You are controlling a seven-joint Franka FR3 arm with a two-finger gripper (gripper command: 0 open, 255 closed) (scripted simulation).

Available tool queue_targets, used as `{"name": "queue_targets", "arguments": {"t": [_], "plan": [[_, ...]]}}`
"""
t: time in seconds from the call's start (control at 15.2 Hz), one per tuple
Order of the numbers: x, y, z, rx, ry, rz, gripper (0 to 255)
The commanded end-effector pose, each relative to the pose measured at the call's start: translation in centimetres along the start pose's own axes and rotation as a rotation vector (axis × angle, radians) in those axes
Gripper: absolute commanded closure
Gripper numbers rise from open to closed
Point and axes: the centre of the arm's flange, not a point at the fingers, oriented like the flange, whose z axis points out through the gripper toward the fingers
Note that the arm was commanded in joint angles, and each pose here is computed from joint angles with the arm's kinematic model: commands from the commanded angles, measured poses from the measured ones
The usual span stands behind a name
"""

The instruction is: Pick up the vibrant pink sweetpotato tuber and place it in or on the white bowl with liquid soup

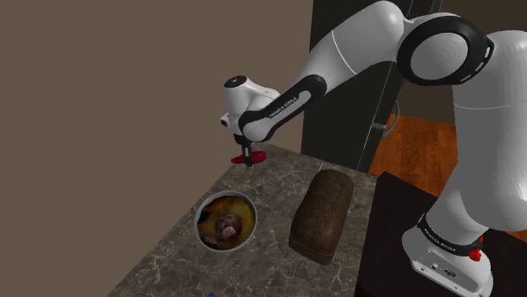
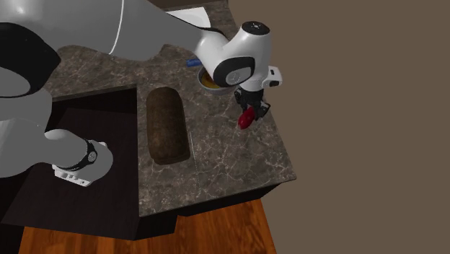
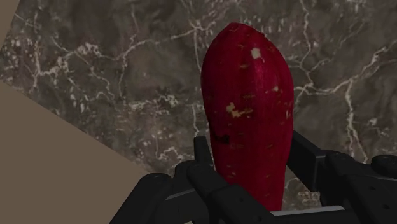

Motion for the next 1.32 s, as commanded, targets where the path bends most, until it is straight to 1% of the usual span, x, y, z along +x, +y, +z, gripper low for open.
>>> {"name": "queue_targets", "arguments": {"t": [0.0, 0.79, 0.86, 1.25], "plan": [[0.0, 0.1, -1.0, 0.0, 0.0, 0.0, 255], [-0.2, 0.9, -7.3, 0.0, 0.0, 0.0, 255], [-0.2, 0.9, -7.5, 0.0, 0.0, 0.0, 255], [2.8, -6.3, -8.7, 0.0, 0.0, 0.0, 255]]}}
